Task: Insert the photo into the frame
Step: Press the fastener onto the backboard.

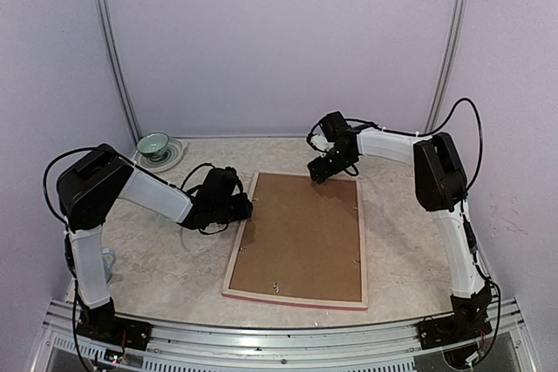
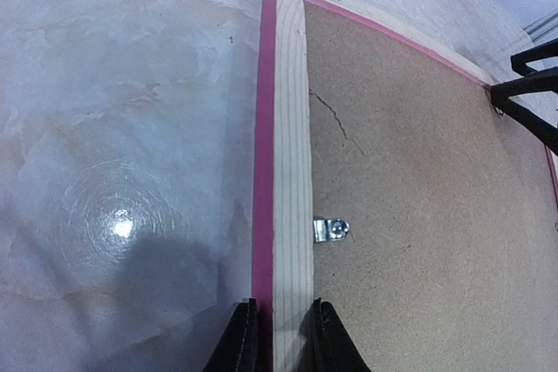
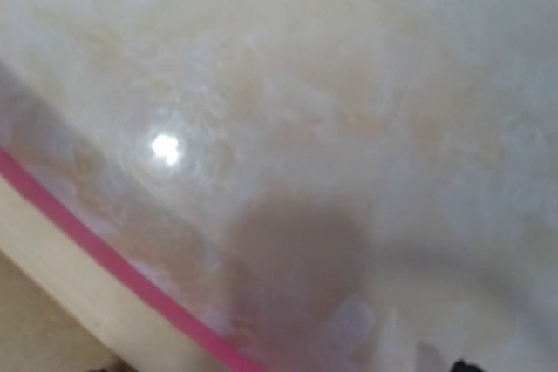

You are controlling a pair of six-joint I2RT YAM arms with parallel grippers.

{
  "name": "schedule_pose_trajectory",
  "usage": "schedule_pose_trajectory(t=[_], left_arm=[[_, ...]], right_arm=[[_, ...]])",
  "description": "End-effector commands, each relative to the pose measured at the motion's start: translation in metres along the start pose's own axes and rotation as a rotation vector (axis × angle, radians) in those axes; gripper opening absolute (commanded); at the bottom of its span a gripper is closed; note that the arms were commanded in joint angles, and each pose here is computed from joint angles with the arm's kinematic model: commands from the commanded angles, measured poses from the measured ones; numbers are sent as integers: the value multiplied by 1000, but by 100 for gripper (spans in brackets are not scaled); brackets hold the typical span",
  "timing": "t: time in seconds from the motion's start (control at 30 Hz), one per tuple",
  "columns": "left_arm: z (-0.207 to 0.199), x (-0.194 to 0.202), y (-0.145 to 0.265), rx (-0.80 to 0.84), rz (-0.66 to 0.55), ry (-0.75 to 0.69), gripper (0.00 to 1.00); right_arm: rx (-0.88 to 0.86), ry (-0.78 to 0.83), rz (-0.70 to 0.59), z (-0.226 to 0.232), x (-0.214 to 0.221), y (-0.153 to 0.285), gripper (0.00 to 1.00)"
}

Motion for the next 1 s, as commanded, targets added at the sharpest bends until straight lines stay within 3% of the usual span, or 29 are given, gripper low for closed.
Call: schedule_pose_trajectory(t=[0.0,0.97], left_arm=[[39,59,0,-126,213,-39,18],[41,57,0,-131,209,-37,18]], right_arm=[[-1,17,45,7,16,-9,84],[-62,-47,-10,-8,19,14,81]])
Point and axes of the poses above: each gripper's point midway between its finger pads, its own y axis back along the fingers, its own z axis along the line the jaws close on, x = y × z, the point moved 2 cm from there along y, back along the fingers, and after that the axes turned 13 degrees about y, right-handed, at the moved point
